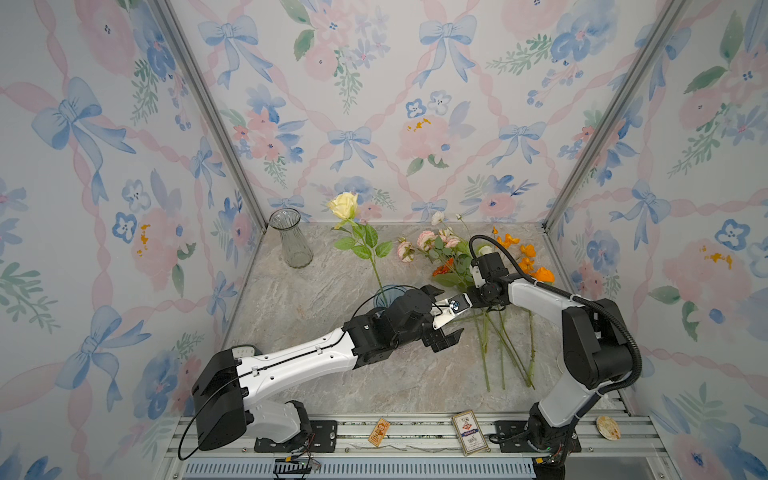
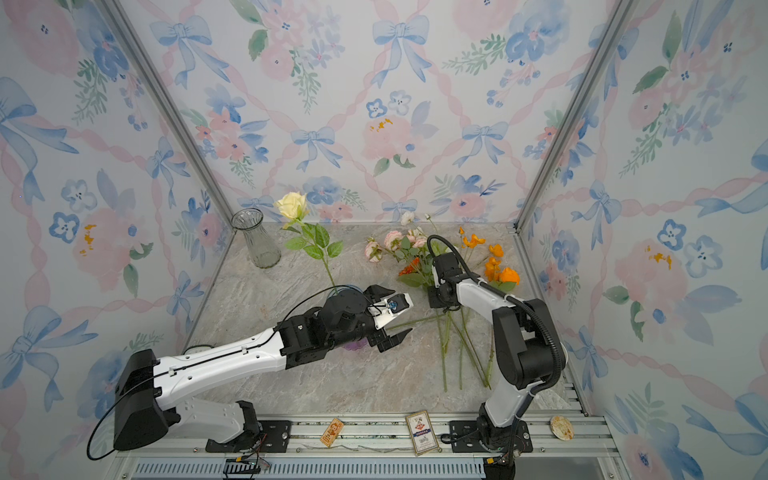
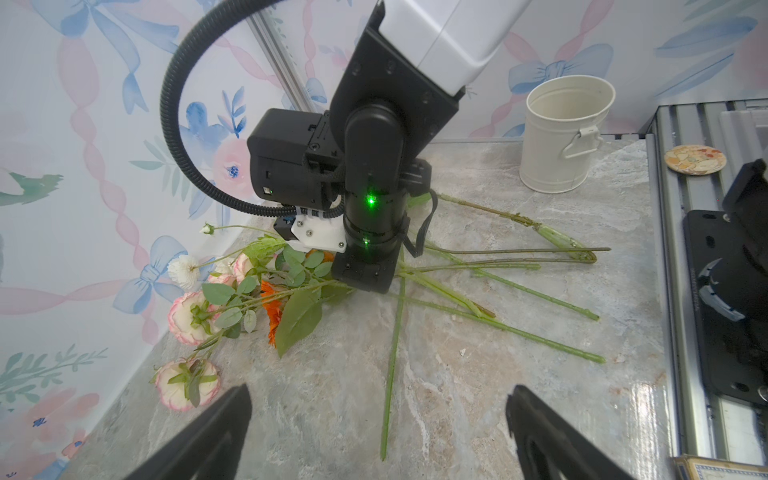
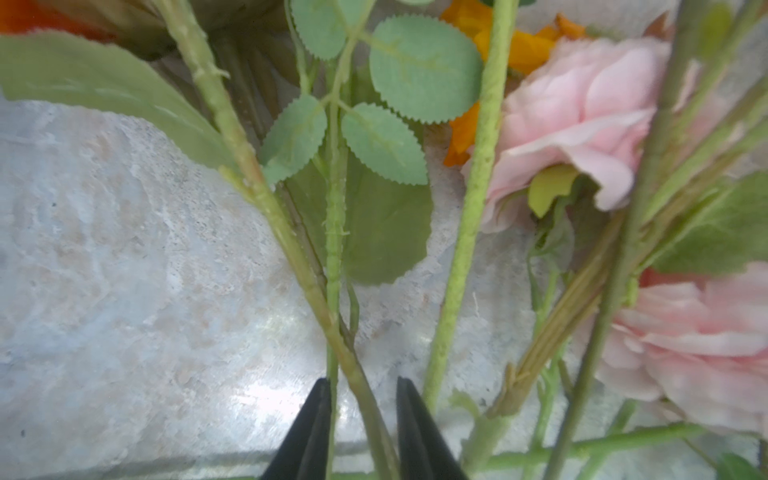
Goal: Arrange the flowers into the vase
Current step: 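Open the right gripper and move it back toward the flower pile, then grasp the pink carnation stems with the right gripper and lift them upright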
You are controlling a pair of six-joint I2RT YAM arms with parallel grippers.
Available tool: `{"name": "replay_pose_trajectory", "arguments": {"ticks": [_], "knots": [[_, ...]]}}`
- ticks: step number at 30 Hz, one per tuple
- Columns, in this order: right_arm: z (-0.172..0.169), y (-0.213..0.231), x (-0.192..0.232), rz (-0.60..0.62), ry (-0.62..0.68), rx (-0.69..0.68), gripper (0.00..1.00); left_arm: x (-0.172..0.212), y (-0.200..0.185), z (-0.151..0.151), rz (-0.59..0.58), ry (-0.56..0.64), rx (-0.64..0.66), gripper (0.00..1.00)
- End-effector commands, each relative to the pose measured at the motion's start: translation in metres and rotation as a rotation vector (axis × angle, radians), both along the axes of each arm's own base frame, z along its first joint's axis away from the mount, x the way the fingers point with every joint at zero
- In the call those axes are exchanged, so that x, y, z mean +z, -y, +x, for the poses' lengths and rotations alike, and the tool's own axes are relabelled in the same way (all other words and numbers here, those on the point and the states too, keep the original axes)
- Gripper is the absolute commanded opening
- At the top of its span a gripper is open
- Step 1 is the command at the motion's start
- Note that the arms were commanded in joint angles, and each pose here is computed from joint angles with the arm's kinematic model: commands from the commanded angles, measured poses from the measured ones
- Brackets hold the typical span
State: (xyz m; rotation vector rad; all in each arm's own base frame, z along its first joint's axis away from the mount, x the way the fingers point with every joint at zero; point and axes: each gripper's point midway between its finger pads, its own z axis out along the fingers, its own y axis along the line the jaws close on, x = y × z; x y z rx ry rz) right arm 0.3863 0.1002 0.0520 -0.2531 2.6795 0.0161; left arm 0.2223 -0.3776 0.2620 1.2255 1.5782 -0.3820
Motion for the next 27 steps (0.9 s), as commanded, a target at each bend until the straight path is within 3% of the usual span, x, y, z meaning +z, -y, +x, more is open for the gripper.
{"name": "replay_pose_trajectory", "arguments": {"ticks": [1,8,15,27], "knots": [[0.002,-0.004,-0.003,-0.004,-0.030,0.021,0.26,0.000,-0.002,0.000,0.001,0.014,-0.003,0.98],[0.004,-0.008,-0.006,0.007,-0.050,0.041,0.24,0.002,-0.005,0.000,0.002,0.027,0.001,0.98],[0.002,-0.013,-0.003,0.020,-0.044,0.069,0.00,0.006,-0.007,0.000,-0.002,0.039,0.004,0.98],[-0.006,-0.030,0.047,0.110,0.054,0.155,0.00,0.017,-0.015,0.003,-0.009,0.074,0.027,0.98]]}}
